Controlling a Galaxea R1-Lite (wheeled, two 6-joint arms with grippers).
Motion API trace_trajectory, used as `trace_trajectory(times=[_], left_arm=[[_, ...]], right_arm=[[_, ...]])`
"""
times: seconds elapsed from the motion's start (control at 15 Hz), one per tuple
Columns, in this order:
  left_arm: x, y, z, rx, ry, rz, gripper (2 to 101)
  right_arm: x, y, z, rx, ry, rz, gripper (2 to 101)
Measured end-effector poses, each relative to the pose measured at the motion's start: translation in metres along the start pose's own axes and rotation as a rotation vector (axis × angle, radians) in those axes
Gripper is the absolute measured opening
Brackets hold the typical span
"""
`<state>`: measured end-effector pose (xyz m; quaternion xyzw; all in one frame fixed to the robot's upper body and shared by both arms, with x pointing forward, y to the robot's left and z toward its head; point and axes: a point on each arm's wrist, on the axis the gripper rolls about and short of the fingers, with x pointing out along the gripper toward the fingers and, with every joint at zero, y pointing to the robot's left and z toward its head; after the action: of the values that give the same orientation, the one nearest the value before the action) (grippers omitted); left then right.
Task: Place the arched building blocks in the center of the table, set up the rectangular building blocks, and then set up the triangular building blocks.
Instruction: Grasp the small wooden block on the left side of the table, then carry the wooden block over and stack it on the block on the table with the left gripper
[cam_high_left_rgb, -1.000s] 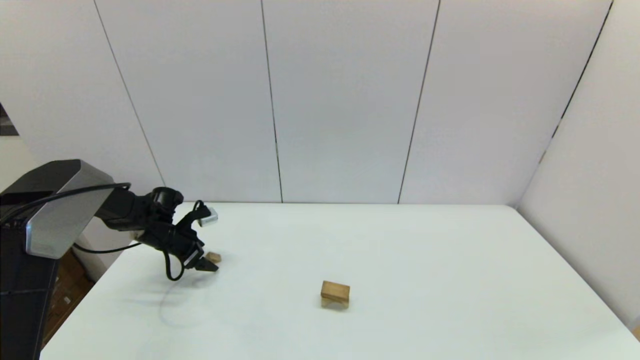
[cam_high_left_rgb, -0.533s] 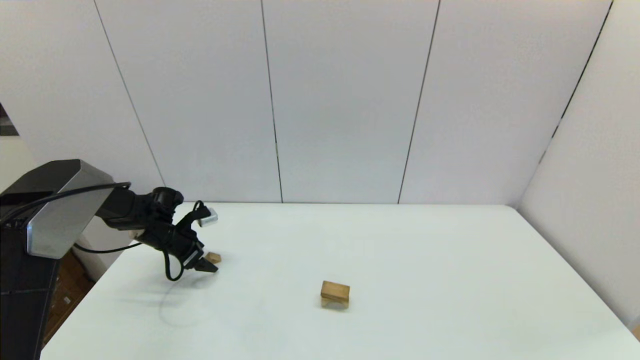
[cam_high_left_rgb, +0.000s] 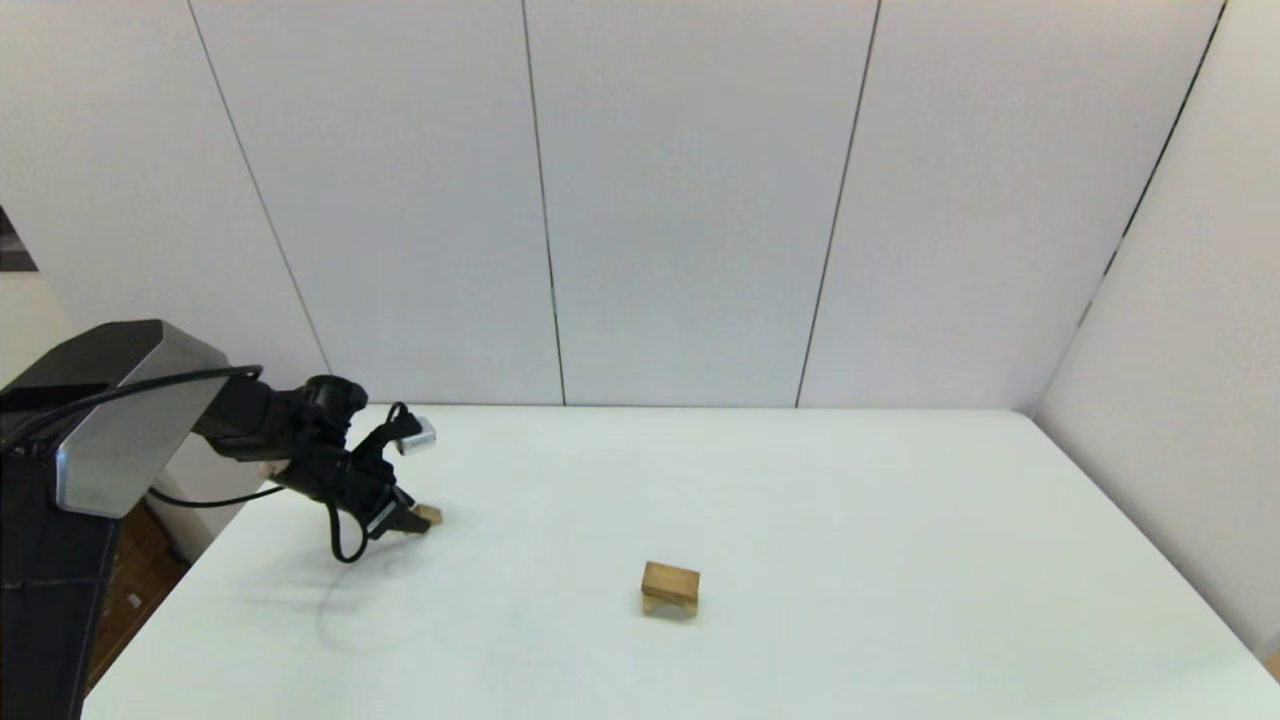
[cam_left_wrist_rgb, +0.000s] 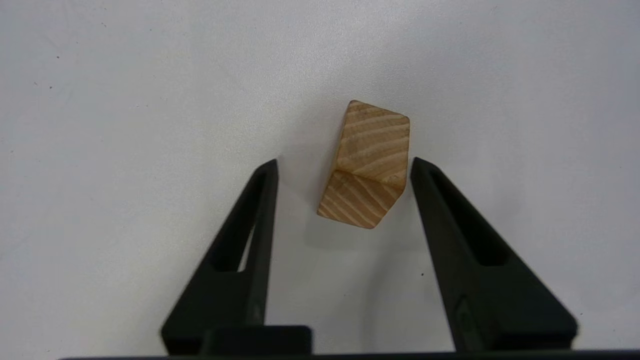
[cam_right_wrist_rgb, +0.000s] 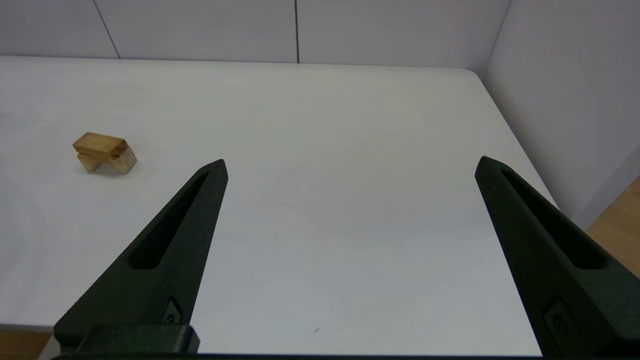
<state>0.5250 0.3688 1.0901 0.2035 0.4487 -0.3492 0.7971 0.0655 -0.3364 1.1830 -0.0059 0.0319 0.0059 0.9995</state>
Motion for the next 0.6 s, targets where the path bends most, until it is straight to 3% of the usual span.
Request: trace_trajectory(times=[0.13,0.2,0.6], left_arm=[[0.000,0.000,0.000,0.000,0.000,0.000,37.9],[0.000,0.000,0.000,0.000,-0.001,-0.001,20.0],[-0.015,-0.004,0.014,0.005,-0.047,-0.018,21.5]], right_arm=[[0.000,0.000,0.000,0.000,0.000,0.000,98.0],[0.000,0.000,0.000,0.000,0.000,0.000,98.0],[0.000,0.000,0.000,0.000,0.000,0.000,98.0]])
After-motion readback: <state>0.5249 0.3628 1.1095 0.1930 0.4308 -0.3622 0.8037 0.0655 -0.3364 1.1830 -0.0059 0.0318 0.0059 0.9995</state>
